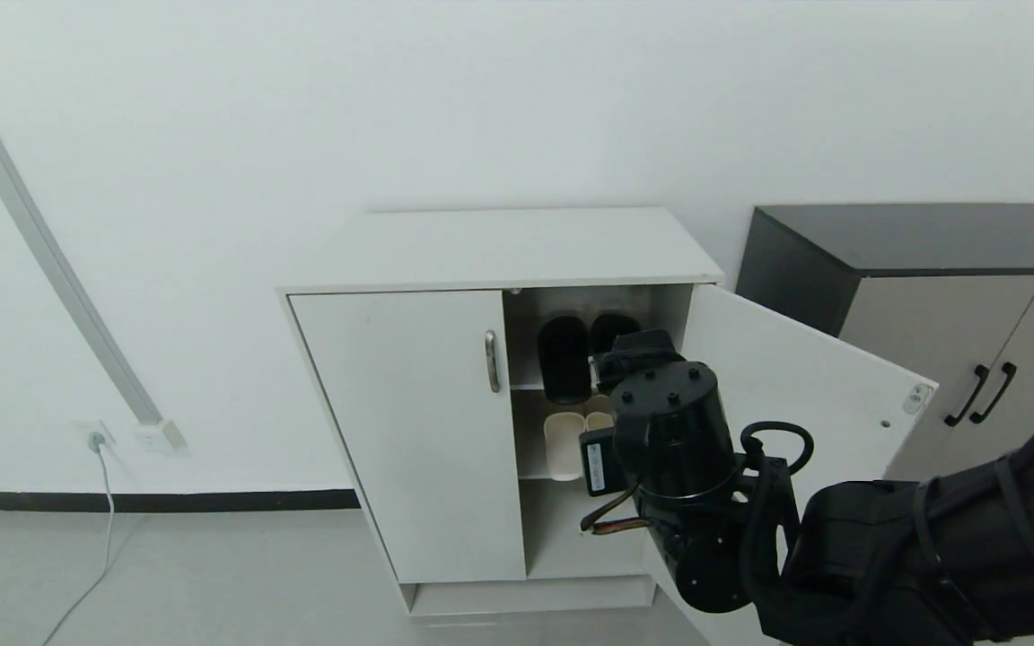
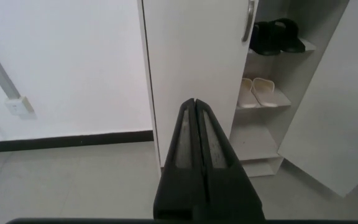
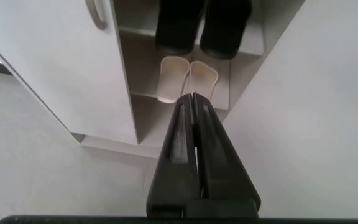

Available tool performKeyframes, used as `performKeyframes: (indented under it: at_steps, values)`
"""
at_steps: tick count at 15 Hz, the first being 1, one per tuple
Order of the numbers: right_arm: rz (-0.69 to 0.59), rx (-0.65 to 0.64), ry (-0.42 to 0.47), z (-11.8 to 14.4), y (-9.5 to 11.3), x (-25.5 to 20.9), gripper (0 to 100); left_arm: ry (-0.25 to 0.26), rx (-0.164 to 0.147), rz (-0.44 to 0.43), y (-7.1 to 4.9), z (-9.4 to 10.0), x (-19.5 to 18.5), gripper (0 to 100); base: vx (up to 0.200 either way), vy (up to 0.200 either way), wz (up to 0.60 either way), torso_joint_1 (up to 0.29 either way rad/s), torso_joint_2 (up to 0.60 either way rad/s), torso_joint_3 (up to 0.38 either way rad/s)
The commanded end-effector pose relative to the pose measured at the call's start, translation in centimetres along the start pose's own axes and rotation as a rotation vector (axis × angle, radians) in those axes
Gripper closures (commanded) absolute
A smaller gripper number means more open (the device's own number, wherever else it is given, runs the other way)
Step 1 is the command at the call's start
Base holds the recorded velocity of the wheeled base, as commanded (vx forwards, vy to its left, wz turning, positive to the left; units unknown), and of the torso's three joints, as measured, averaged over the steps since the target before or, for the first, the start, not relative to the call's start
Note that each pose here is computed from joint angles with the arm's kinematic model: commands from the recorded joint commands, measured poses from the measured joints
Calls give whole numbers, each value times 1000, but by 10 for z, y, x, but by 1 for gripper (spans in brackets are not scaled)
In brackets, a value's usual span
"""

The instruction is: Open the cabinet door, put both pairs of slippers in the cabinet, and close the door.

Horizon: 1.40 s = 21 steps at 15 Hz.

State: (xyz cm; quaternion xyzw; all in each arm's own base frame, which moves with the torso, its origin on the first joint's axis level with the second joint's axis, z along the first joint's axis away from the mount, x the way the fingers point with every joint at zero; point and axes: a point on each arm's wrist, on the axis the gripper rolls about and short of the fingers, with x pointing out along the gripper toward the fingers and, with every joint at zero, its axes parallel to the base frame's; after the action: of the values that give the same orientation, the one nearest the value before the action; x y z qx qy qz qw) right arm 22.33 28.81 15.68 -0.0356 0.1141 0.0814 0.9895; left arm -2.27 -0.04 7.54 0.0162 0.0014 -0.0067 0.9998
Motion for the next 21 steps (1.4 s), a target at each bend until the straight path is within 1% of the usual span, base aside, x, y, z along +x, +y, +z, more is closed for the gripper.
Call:
performKeyframes:
  at_steps: [1,2,3,5,14,18,21]
  values:
    - [-8,4,-1,1,-3,2,100,0,-8,0,0,0,0,100,0,0,0,203,-500,-320]
    - [-10,3,1,1,-3,2,100,0,-15,0,0,0,0,100,0,0,0,212,-515,-320]
    - [-11,-2,4,-1,-4,2,100,0,-11,-2,0,0,0,100,0,0,0,207,-510,-315]
    - [-11,-10,6,-2,-4,2,100,0,-15,0,0,0,0,100,0,0,0,220,-525,-310]
    - [-8,-13,0,-2,-5,1,100,0,-15,-2,0,0,0,100,0,0,0,248,-568,-321]
    - [1,-21,9,-5,-6,1,100,0,-15,-2,0,0,0,100,0,0,0,37,-88,-45]
    - [3,-27,13,-7,-6,1,100,0,-15,-2,0,0,0,100,0,0,-600,10,-2,-2]
